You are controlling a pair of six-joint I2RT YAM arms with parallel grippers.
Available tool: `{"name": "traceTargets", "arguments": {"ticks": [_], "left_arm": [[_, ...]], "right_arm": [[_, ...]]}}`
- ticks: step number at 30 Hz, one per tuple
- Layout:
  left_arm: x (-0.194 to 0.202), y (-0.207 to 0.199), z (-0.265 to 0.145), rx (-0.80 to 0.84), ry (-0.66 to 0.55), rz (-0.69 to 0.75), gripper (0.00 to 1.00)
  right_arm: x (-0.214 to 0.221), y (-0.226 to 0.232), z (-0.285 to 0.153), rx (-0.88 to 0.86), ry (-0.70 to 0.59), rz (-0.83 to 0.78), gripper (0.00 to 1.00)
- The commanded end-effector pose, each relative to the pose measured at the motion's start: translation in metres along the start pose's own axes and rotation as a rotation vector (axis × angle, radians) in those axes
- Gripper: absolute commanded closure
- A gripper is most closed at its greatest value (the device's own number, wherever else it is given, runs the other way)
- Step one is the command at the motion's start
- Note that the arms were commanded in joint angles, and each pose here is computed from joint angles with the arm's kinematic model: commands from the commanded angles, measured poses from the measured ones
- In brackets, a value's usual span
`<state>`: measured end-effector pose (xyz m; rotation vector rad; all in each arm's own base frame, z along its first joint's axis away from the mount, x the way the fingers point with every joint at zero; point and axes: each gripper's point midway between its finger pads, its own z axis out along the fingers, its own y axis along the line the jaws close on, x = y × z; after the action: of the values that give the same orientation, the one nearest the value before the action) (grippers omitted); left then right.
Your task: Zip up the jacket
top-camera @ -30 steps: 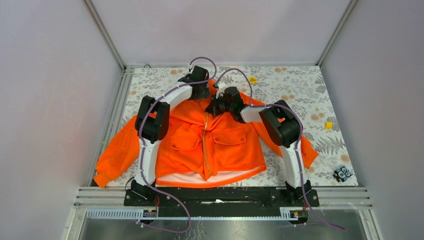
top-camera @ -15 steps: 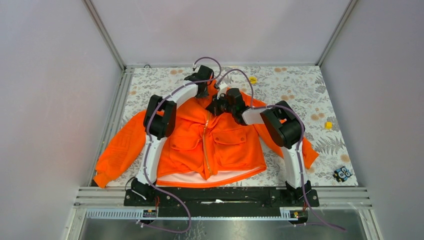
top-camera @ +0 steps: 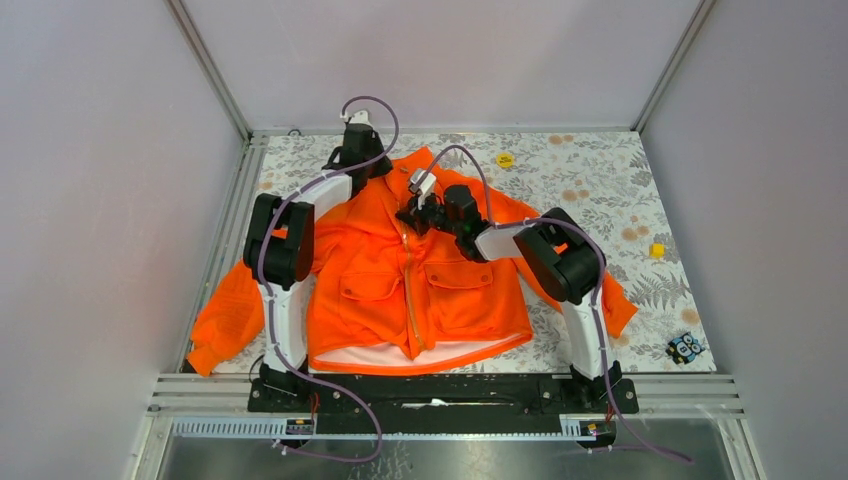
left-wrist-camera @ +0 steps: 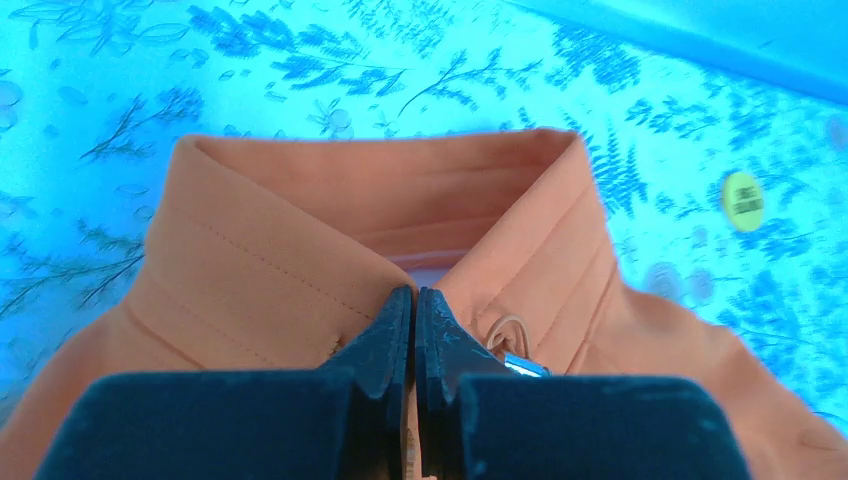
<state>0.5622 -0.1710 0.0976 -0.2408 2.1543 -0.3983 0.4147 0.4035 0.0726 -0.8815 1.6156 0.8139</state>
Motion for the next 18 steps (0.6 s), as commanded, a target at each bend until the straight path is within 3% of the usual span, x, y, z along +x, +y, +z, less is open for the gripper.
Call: {"name": "traceTargets", "arguments": {"ticks": [1,7,12,18], "left_arm": [[-0.089,-0.042,-0.017,0.240,-0.308,-0.088,1.00],[-0.096,-0.053,-0.004,0.308,-0.332,-0.149,1.00],[-0.103,-0.060,0.007,0.328,-0.327,-0.137,1.00],[-0.113,-0.063,0.012,0.320,-0.321,-0.081,1.00]], "right_arm": [[-0.062,0.018,-0.004,-0.025,-0.138,-0.126,1.00],[-0.044,0.017,-0.018,0.019,-0.070,-0.108,1.00],[-0.006,0.052,-0.026,-0.134,0.060,-0.169,1.00],[-0.005,0.080,-0.037,-0.273,0.055,-0.148,1.00]]}}
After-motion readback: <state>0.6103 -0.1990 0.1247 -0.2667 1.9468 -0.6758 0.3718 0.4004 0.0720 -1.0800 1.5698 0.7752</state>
